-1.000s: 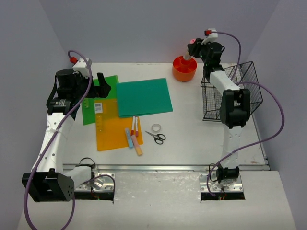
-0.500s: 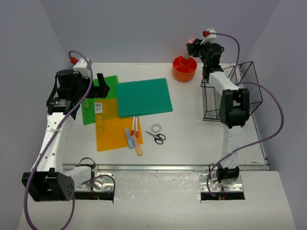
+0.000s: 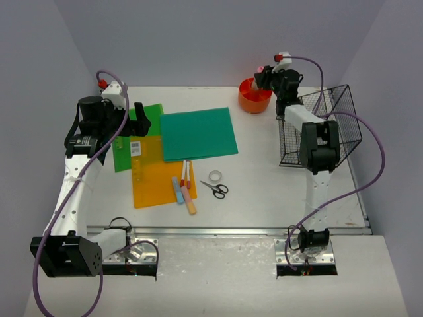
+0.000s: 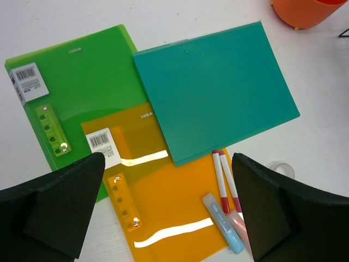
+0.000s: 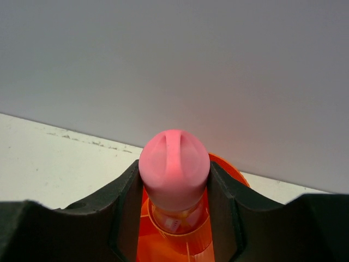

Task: Organize the desk

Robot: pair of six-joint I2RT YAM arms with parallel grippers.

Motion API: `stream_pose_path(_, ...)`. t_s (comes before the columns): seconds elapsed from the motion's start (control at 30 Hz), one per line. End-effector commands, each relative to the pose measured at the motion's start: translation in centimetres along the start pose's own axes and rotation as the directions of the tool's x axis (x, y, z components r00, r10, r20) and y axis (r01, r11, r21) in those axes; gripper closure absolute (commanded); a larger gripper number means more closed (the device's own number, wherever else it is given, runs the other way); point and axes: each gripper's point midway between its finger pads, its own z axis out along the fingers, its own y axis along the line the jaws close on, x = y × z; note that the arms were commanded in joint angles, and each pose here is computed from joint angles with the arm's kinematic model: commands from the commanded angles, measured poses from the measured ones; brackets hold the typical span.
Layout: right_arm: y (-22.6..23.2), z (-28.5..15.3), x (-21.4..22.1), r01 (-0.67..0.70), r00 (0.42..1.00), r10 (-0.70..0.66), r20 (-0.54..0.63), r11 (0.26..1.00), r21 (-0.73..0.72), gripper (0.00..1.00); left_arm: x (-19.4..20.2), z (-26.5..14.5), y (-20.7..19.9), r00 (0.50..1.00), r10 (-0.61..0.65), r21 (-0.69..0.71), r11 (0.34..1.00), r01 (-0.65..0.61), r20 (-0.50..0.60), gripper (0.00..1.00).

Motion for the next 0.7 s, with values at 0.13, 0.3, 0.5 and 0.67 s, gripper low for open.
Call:
stream_pose_path(0.13,2.9,-0.7,-5.8,0.047,0.993,-0.033,0.115,0.991,-0.122,0.19,-1.0,0.0,0.0,0.999,0.011,0.004,1.0,-0.011,0.035,0.0)
stream_pose_path(0.3,6.2,-2.4,-9.5,0.156,0.982,-0.128,0.137,0.963,-0.219,0.1,-0.8,0.2,-0.2,0.999,-0.001,0.015,1.0,0.0,0.042,0.0)
stream_pose_path(0.5,15.5,-9.3,-10.5,0.303,0.948,-0.302,0.097,0.769,-0.563,0.32,-0.3,0.1,-0.6,0.999,-0.01,0.032,0.999,0.008,0.051,0.0)
stream_pose_path(0.67,21.9,-18.1,-2.5,0.19,0.886,-0.446,-0.131,0.604,-0.774,0.58,0.6,-0.2,-0.5,0.998,-0.015,0.021,1.0,0.014,0.053,0.0)
